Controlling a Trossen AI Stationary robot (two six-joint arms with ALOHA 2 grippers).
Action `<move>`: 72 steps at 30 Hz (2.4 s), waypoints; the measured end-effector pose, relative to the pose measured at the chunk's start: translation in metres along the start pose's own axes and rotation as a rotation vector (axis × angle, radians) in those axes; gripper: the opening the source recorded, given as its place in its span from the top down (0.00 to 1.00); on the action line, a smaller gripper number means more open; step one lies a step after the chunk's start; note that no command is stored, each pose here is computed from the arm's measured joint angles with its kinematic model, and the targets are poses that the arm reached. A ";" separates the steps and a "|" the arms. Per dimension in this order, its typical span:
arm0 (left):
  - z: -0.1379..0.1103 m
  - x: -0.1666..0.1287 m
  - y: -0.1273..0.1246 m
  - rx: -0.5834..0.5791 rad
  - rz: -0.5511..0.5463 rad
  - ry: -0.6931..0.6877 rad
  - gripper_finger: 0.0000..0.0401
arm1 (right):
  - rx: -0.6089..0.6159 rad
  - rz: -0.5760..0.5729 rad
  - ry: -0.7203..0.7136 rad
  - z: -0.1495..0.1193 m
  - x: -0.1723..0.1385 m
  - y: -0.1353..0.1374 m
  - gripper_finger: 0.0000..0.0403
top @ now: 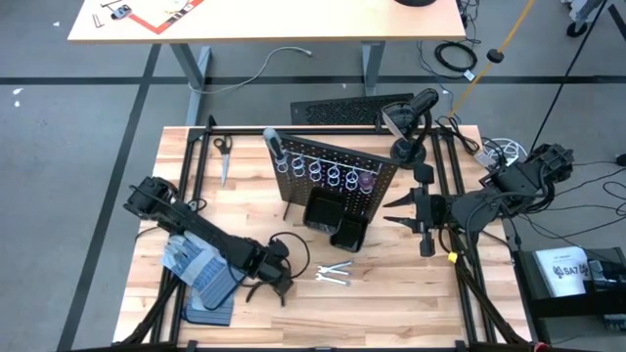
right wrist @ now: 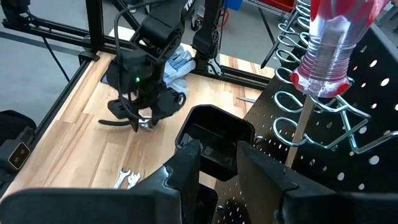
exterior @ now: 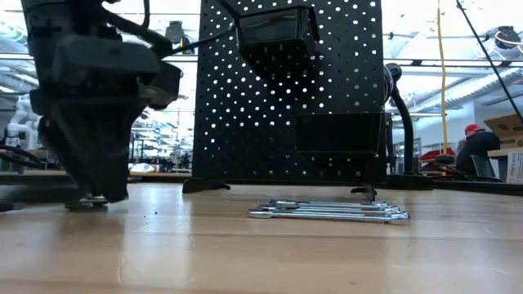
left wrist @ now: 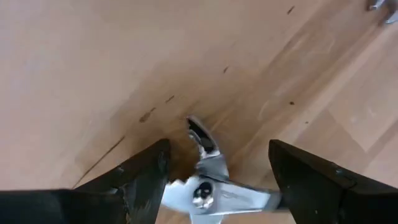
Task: Hang tools onto peg board
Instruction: Hang the black pliers on the black peg board
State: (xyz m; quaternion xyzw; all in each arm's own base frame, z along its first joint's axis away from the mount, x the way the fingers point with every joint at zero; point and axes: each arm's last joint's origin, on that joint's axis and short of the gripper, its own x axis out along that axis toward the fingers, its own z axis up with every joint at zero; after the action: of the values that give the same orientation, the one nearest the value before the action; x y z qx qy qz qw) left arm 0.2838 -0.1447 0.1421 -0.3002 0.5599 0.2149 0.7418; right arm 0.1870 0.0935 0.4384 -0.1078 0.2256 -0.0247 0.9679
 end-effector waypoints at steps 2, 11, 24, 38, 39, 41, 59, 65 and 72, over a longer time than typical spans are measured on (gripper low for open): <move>0.001 0.001 -0.001 -0.012 -0.016 0.045 0.29 | -0.001 0.000 0.000 0.000 0.000 0.000 0.75; 0.013 -0.013 -0.015 -0.033 -0.048 0.119 0.29 | -0.005 0.000 0.000 0.000 0.000 0.000 0.75; 0.010 -0.033 -0.018 -0.106 0.066 0.215 0.29 | -0.004 0.000 0.001 0.000 0.000 0.000 0.75; -0.005 -0.016 -0.023 -0.141 -0.044 0.282 0.29 | -0.028 0.000 0.001 0.000 0.000 0.000 0.75; -0.005 -0.012 -0.023 -0.146 -0.036 0.282 0.29 | -0.028 0.000 0.001 0.000 0.000 0.000 0.75; -0.003 -0.004 -0.020 -0.158 -0.005 0.290 0.29 | -0.025 0.000 0.000 0.000 0.000 0.000 0.75; 0.016 0.017 -0.015 -0.096 0.032 0.161 0.29 | -0.040 0.000 -0.008 0.001 0.000 0.000 0.75; 0.020 0.004 -0.018 -0.067 -0.020 0.140 0.29 | -0.038 0.000 -0.013 0.001 0.000 0.000 0.75; 0.028 0.000 -0.022 -0.091 -0.062 0.019 0.29 | -0.038 0.000 -0.013 0.001 0.000 0.000 0.75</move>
State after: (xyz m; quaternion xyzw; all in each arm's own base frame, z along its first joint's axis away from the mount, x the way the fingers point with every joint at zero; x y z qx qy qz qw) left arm 0.3181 -0.1411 0.1517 -0.3531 0.5469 0.2141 0.7283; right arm 0.1878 0.0940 0.4394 -0.1263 0.2197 -0.0197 0.9672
